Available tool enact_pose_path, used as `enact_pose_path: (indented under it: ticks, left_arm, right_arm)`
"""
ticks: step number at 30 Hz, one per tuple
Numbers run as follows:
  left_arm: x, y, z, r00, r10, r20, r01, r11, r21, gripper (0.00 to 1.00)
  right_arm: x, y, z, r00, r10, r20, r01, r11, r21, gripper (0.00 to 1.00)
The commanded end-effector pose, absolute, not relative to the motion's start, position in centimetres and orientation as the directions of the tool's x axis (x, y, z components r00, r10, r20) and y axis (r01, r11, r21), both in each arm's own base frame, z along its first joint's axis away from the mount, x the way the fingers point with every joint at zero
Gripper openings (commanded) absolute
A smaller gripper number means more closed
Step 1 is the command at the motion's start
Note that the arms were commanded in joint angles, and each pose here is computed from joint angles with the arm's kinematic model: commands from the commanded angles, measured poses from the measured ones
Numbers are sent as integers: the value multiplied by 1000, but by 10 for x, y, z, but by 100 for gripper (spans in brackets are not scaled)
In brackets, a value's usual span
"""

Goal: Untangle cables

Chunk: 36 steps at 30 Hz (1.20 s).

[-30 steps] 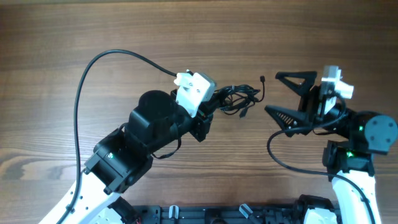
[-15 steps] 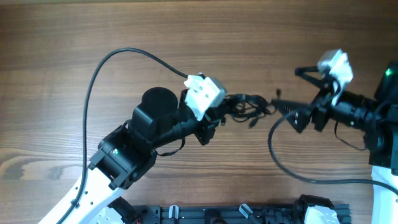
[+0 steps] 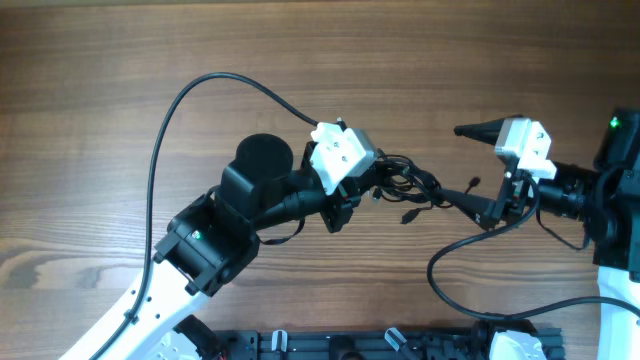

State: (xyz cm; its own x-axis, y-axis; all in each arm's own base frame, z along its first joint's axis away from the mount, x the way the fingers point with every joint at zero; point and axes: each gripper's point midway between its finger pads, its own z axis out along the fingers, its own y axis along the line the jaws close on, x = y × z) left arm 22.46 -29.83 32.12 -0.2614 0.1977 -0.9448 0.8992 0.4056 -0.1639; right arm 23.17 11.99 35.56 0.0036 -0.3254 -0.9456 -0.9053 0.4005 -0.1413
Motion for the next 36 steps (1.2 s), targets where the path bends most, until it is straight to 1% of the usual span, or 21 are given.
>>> enact_pose_path:
  ticks: [1,4,6,7,9,11,12,16,17,18,19,20,21,23,26,34,36]
  left_arm:
    - [236,-289,310,-289,232,-929,858,492,-144,4]
    - [236,-289,310,-287,230,-930,859,492,-143,4]
    - [237,-290,314,-275,219,-936,862,487,-139,4]
    - [238,-291,317,-266,211,-941,863,486,-135,4]
    - [239,-292,322,-252,198,-947,865,484,-129,4]
    - [236,-295,327,-239,183,-954,879,458,-132,4]
    - [231,-299,333,-224,171,-960,895,425,-133,4]
    - [226,-303,338,-208,156,-966,913,385,-135,4]
    - [225,-304,339,-208,156,-966,916,379,-136,4]
    - [222,-305,339,-207,157,-966,921,364,-139,4]
    - [219,-306,339,-208,157,-965,927,347,-143,4]
    - [218,-306,339,-208,158,-965,929,340,-145,4]
    - [218,-306,339,-208,158,-965,930,338,-145,4]
    - [218,-306,339,-208,158,-965,930,338,-145,4]
    - [212,-308,340,-208,159,-965,940,306,-153,4]
    - [212,-308,340,-209,159,-965,941,303,-154,4]
    - [207,-310,343,-201,153,-968,950,272,-154,4]
  right_arm:
    - [249,114,365,-95,-283,-954,-867,495,-61,86]
    - [250,114,368,-98,-270,-958,-865,499,-52,86]
    - [244,118,370,-102,-246,-964,-882,471,-27,86]
    - [237,122,371,-89,-234,-968,-899,437,-23,86]
    - [228,125,368,-70,-241,-968,-916,401,-33,86]
    - [223,126,362,-72,-254,-964,-921,387,-33,86]
    - [221,127,360,-74,-259,-963,-924,382,-32,86]
    - [219,127,359,-85,-257,-963,-924,382,-20,85]
    - [219,127,359,-86,-258,-962,-924,382,-20,83]
    - [220,126,359,-85,-261,-962,-923,384,-23,80]
    - [222,125,357,-84,-274,-958,-918,394,-32,72]
    - [226,122,354,-86,-296,-951,-909,414,-46,68]
    - [229,120,353,-97,-304,-948,-903,428,-45,65]
    - [234,117,351,-113,-316,-942,-889,456,-46,63]
    - [246,110,351,-140,-323,-936,-859,509,-47,61]
    - [250,108,350,-134,-338,-932,-850,523,-67,61]
    - [250,107,350,-135,-339,-931,-849,525,-68,62]
